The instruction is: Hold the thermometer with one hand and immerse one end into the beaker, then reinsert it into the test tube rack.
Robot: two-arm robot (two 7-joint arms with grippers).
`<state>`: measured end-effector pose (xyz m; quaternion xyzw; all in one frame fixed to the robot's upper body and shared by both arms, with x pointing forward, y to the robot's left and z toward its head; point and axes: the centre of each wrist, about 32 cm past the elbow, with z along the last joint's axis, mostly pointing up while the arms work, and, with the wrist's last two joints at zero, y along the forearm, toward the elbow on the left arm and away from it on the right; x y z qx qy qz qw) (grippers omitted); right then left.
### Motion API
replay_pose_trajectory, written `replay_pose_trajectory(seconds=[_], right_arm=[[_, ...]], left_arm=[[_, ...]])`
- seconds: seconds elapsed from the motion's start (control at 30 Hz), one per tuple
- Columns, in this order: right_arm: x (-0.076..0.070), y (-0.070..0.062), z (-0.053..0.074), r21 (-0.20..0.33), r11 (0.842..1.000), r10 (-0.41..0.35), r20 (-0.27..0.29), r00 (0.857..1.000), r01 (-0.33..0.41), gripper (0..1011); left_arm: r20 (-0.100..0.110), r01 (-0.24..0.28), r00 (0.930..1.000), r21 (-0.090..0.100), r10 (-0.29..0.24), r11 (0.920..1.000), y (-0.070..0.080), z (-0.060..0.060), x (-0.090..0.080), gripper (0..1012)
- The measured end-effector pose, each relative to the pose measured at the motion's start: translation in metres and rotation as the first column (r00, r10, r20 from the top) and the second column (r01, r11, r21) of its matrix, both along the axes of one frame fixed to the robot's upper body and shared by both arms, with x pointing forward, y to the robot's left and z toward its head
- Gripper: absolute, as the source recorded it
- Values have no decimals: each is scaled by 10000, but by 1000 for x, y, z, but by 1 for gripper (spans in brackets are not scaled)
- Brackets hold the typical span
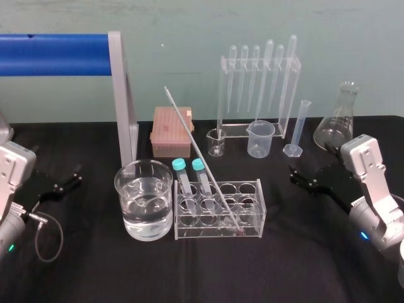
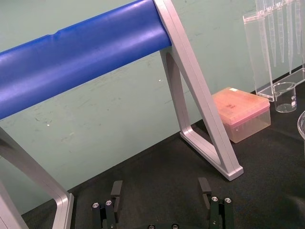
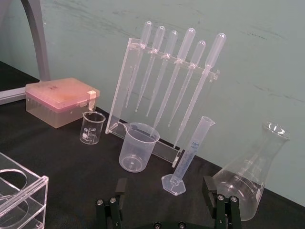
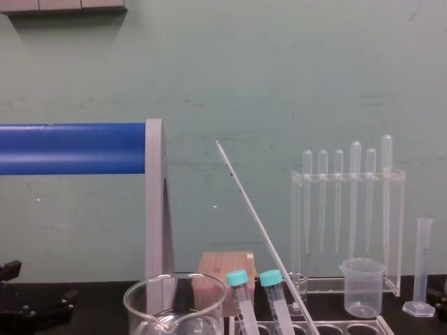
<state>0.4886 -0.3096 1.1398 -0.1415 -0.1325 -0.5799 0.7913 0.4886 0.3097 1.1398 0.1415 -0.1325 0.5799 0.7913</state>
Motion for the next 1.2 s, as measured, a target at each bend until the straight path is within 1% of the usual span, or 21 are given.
replay_pose_trajectory(seconds=[1.2], right_arm=[[0,0,0,0,10000,0,-1,10000,0,1002]], left_arm=[[-1,0,10000,1,0,10000,0,0,0,1008]])
